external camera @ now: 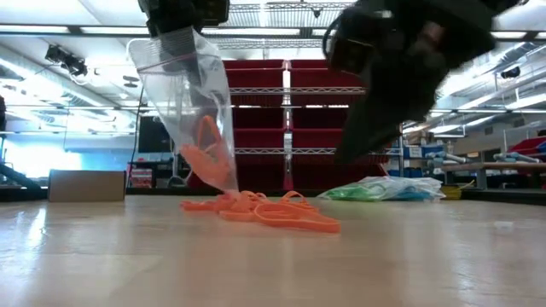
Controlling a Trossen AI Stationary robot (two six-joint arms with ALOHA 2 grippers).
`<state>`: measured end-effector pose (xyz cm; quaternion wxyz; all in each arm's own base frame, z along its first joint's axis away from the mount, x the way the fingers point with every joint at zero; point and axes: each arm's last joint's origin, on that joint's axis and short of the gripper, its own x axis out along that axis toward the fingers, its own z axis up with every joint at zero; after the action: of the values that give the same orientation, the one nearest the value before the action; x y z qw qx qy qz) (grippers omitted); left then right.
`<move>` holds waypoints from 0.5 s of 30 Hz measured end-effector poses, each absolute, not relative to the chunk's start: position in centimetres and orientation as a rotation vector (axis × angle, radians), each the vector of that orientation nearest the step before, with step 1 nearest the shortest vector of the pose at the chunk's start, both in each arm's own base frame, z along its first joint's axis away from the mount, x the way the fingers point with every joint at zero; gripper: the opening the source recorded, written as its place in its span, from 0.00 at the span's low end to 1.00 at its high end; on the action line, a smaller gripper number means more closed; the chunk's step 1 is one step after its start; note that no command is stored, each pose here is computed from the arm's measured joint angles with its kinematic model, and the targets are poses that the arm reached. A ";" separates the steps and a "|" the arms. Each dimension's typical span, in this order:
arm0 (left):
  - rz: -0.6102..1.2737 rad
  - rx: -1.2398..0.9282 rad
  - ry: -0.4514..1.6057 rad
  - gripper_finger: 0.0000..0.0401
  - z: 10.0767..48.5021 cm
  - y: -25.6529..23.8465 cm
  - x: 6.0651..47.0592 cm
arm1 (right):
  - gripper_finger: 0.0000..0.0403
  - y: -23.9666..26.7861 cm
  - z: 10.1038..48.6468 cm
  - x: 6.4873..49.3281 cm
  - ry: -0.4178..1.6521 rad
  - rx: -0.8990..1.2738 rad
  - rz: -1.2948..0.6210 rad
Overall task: Sort rubber bands
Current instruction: Put the orange rubber band into the transparent zip bag
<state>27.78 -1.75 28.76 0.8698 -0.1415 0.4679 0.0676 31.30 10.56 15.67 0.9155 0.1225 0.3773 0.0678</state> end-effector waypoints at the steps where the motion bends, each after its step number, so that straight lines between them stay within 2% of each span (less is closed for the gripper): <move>1: 0.142 -0.296 0.971 0.04 28.8 -1.7 27.8 | 0.28 11.2 15.2 31.3 0.747 0.195 0.131; 5: 0.134 -0.301 0.939 0.04 29.0 -1.8 28.1 | 0.28 12.4 13.4 32.1 0.707 0.107 0.100; 12: 0.129 -0.304 0.951 0.04 28.9 -1.8 28.0 | 0.28 11.8 10.0 35.5 0.763 0.181 0.015; 15: 0.129 -0.304 0.951 0.04 28.9 -1.8 28.0 | 0.22 11.7 9.7 36.4 0.813 0.188 0.055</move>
<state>28.02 -1.79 28.88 0.8759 -0.1455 0.4558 0.0620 36.40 11.69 9.67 0.9139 0.0915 0.3946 0.0266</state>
